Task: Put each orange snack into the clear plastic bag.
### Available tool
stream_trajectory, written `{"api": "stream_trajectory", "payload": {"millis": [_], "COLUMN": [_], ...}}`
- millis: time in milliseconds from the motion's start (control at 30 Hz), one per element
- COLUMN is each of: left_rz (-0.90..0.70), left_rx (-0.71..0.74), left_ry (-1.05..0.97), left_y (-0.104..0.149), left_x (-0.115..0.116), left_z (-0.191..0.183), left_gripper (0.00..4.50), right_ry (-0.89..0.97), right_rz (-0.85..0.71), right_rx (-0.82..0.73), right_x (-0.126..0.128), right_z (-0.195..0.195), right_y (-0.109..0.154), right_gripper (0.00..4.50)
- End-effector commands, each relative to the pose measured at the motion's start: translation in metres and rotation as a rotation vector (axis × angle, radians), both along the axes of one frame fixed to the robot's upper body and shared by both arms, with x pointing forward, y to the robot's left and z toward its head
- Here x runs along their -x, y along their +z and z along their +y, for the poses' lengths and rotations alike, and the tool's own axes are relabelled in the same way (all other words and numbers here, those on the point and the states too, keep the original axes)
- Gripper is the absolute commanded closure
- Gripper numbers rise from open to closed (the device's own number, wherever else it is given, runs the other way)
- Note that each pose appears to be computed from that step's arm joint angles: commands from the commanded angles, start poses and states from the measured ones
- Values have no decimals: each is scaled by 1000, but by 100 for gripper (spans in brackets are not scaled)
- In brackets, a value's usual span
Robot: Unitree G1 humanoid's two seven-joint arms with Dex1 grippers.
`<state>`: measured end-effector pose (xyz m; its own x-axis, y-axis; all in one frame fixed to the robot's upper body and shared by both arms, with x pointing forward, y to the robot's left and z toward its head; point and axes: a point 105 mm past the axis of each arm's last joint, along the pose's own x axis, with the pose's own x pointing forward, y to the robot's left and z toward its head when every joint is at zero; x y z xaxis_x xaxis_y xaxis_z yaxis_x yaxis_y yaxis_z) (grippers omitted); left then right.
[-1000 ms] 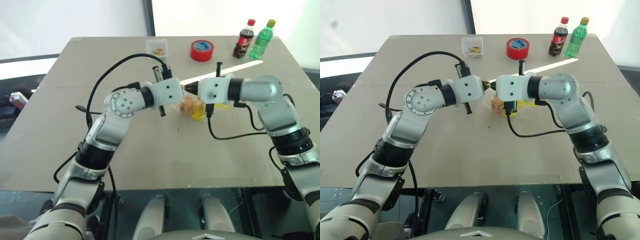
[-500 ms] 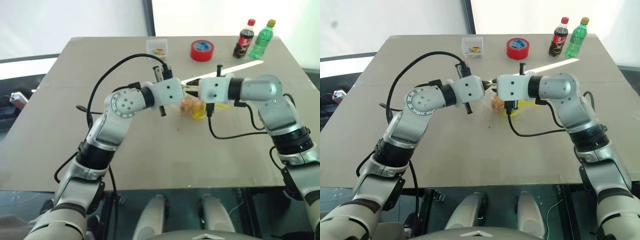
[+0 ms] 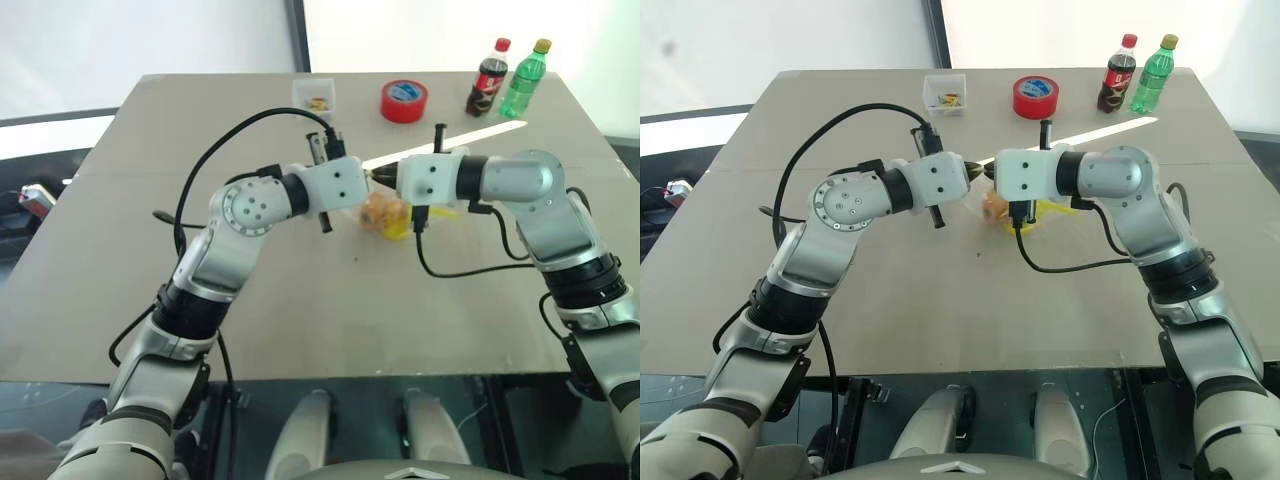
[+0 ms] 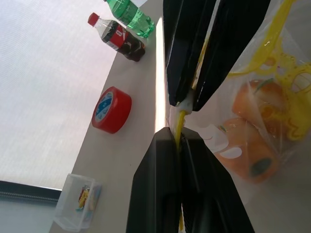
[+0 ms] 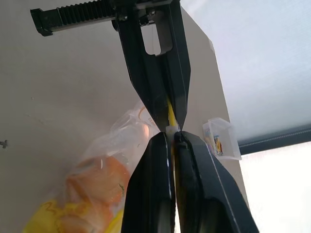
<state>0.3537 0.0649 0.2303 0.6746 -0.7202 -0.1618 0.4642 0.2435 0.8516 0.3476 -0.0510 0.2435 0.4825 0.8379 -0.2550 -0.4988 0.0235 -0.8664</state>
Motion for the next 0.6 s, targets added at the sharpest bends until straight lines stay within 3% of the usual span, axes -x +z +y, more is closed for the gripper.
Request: {"api": "stream_trajectory", "payload": {"millis": [33, 233, 600], "left_rz": [-51, -41, -45], "left_rx": [9, 1, -38], "left_ry": [-23, -3, 146], "left_y": [11, 6, 1], "left_x": [5, 3, -11], "left_z": [-4, 2, 48], "left_gripper": [450, 450, 450], "right_ry": [12, -7, -142], "right_rz": [-65, -63, -49], "right_rx": [-22, -22, 12], "right_x": [3, 2, -11], "right_z": [0, -5, -41], "right_y": [20, 21, 13], "right_gripper": [442, 442, 442]}}
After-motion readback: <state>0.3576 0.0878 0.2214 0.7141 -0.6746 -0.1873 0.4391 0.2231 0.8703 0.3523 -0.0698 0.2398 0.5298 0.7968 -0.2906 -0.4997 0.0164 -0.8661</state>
